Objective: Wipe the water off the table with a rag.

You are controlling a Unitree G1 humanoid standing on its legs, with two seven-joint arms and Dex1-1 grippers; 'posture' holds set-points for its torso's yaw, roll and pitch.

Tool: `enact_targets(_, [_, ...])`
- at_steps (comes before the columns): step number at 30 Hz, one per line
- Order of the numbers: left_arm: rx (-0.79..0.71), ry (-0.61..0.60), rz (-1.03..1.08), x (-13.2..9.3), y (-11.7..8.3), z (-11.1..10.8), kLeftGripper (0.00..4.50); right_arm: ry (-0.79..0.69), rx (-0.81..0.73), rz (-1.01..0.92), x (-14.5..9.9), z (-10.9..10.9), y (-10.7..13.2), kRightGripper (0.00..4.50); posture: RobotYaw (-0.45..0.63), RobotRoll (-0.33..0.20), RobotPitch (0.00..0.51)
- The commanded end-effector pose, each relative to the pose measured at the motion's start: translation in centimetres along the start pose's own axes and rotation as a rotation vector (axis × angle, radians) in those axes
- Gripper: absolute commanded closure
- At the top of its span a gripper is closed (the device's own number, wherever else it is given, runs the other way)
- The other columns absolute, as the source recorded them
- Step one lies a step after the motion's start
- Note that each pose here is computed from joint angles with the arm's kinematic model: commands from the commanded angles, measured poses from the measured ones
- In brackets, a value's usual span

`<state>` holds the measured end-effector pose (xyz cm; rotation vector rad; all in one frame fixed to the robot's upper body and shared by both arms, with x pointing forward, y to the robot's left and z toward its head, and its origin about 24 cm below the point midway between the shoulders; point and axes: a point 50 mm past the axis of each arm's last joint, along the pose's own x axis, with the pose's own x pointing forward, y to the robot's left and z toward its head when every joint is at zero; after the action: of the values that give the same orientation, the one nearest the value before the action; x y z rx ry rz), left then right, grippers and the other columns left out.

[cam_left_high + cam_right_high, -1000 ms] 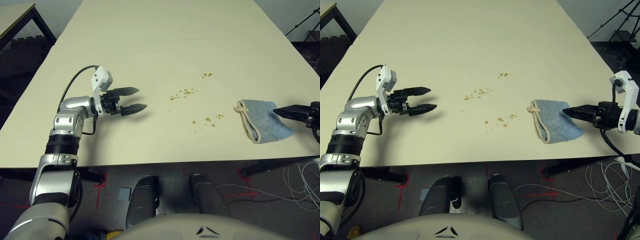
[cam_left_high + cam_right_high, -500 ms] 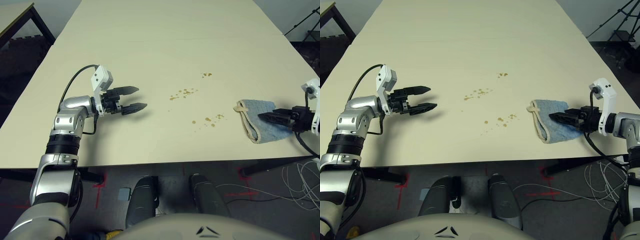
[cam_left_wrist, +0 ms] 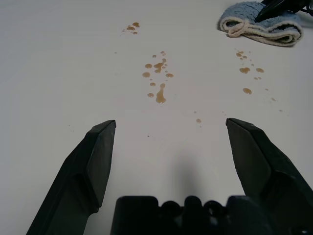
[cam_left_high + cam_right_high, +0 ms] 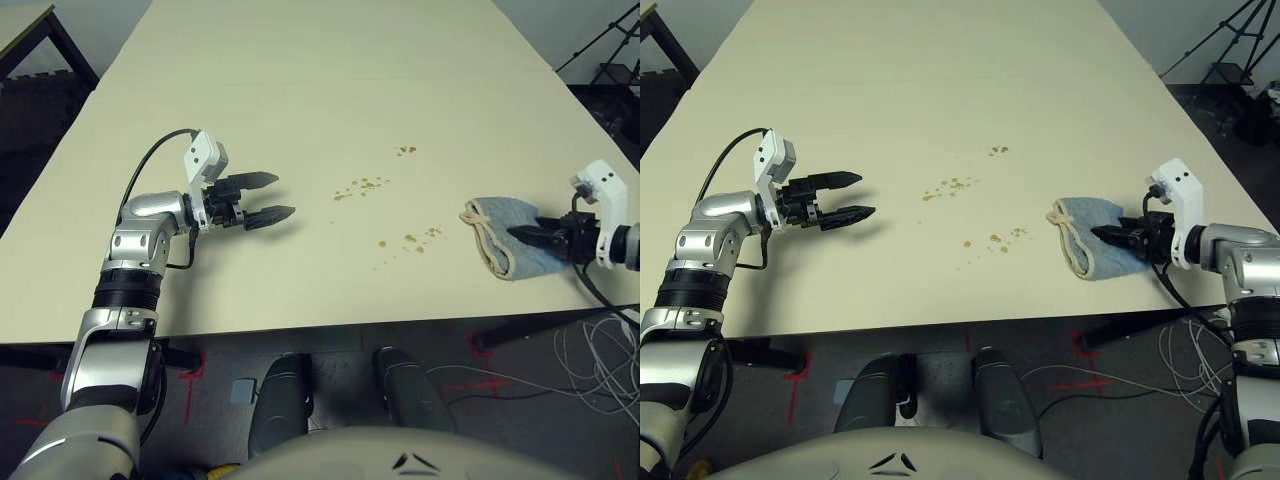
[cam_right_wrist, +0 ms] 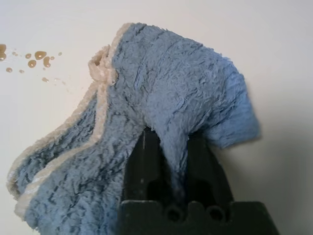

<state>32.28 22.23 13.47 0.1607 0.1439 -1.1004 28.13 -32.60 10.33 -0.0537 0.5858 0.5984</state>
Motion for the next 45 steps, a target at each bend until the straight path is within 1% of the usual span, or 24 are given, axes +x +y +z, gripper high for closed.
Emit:
enact_targets(1, [0.012, 0.022, -0.011, 0.2, -0.2, -0.1, 0.0, -0.034, 0.056, 0.004, 0.2, 0.0, 0.1, 4.35, -0.21, 0.0, 0.149])
enact_targets(5, [0.009, 0.027, -0.014, 0.2, -0.2, -0.2, 0.0, -0.144, 0.077, 0.011, -0.5, 2.3, 0.3, 4.38, -0.22, 0.0, 0.151])
enact_targets(7, [0.008, 0.03, -0.016, 0.1, -0.2, -0.2, 0.0, -0.169, 0.081, 0.021, -0.5, 3.0, 0.7, 4.38, -0.22, 0.0, 0.153])
enact_targets(9, [0.007, 0.032, -0.017, 0.1, -0.1, -0.2, 0.0, -0.171, 0.082, 0.03, -0.4, 3.3, 1.1, 4.38, -0.22, 0.0, 0.154])
enact_targets(11, [0.009, 0.032, -0.014, 0.1, -0.1, -0.2, 0.0, -0.158, 0.079, 0.041, 0.1, 3.2, 1.6, 4.38, -0.22, 0.0, 0.155])
enact_targets(14, [0.009, 0.025, -0.006, 0.0, 0.1, 0.1, 0.0, -0.101, 0.072, 0.081, 1.0, 2.5, 2.7, 4.38, -0.22, 0.0, 0.155])
enact_targets(18, [0.022, 0.039, -0.013, -0.8, 0.2, 0.3, 0.0, -0.049, 0.059, 0.114, 2.3, 1.7, 3.9, 4.38, -0.22, 0.0, 0.154])
enact_targets(22, [0.026, 0.061, -0.029, -1.5, 0.2, 0.5, 0.0, 0.004, 0.012, 0.151, 3.8, 1.2, 5.1, 4.39, -0.21, 0.0, 0.152])
enact_targets(26, [0.024, 0.066, -0.034, -1.8, 0.2, 0.6, 0.0, 0.018, -0.015, 0.229, 5.6, 1.1, 6.9, 4.39, -0.21, 0.0, 0.15])
enact_targets(28, [0.027, 0.074, -0.033, -1.8, 0.2, 0.5, 0.0, 0.022, -0.034, 0.295, 6.7, 1.2, 8.6, 4.39, -0.2, 0.0, 0.147])
enact_targets(33, [0.028, 0.072, -0.03, -1.8, 0.2, 0.4, 0.0, 0.035, -0.074, 0.421, 8.5, 1.3, 12.3, 4.39, -0.2, 0.0, 0.143])
enact_targets(40, [0.027, 0.066, -0.029, -1.6, 0.1, 0.3, 0.0, 0.015, -0.098, 0.533, 10.0, 1.8, 16.6, 4.39, -0.2, 0.0, 0.139])
enact_targets(45, [0.025, 0.063, -0.034, -1.4, 0.0, 0.2, 0.0, 0.013, -0.095, 0.552, 10.0, 1.9, 17.7, 4.39, -0.21, 0.0, 0.141])
